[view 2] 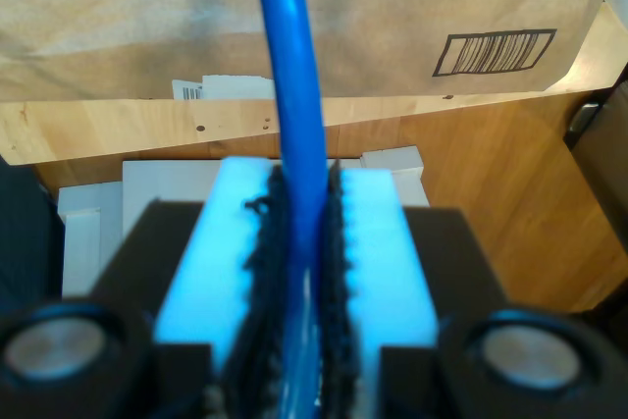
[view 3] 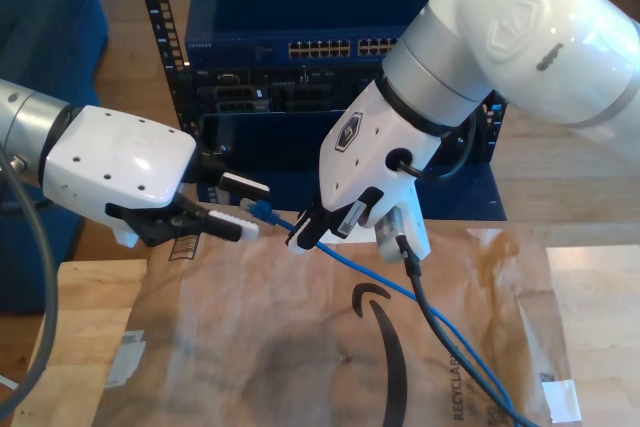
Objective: Grab the cable and plug it in
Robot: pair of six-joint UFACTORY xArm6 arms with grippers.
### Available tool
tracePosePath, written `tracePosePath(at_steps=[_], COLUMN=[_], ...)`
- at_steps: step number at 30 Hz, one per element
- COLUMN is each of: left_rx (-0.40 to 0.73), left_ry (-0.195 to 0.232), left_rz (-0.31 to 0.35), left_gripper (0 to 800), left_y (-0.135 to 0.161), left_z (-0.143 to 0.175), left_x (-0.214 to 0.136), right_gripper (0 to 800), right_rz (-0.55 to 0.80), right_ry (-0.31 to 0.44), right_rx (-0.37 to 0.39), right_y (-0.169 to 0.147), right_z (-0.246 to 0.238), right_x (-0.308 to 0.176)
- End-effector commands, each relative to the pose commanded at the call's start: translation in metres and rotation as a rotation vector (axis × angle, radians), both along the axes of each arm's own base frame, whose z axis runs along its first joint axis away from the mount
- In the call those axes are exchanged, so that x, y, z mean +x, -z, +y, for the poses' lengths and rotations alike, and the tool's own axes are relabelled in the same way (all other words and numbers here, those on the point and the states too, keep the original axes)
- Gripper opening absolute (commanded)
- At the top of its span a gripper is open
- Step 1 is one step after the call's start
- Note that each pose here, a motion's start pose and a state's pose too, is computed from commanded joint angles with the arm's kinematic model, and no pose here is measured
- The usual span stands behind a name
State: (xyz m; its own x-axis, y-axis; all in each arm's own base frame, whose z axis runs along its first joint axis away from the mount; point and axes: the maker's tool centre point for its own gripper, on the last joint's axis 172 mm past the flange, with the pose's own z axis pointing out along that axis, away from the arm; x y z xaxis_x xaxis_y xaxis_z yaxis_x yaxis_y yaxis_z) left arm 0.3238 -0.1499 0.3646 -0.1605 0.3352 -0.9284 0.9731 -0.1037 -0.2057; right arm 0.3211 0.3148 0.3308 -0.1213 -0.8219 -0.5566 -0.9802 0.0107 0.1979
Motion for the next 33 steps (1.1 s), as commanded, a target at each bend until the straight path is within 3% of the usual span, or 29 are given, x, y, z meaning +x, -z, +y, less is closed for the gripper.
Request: tracePosePath(at_steps=[14, 33], left_rx=[-0.01, -0.007], left_ry=[-0.005, -0.009], left_rz=[-0.003, -0.006], left_gripper=[403, 303], left_y=[-0.003, -0.002], left_z=[-0.001, 0.0], left_x=[0.001, 0.003], right_gripper=[16, 16], right_rz=[-0.03, -0.017], right_ry=[0.014, 0.015], right_rx=[0.007, 0.006], right_y=[-0.007, -0.002], right_z=[-0.012, -0.012], right_x=[0.007, 0.006])
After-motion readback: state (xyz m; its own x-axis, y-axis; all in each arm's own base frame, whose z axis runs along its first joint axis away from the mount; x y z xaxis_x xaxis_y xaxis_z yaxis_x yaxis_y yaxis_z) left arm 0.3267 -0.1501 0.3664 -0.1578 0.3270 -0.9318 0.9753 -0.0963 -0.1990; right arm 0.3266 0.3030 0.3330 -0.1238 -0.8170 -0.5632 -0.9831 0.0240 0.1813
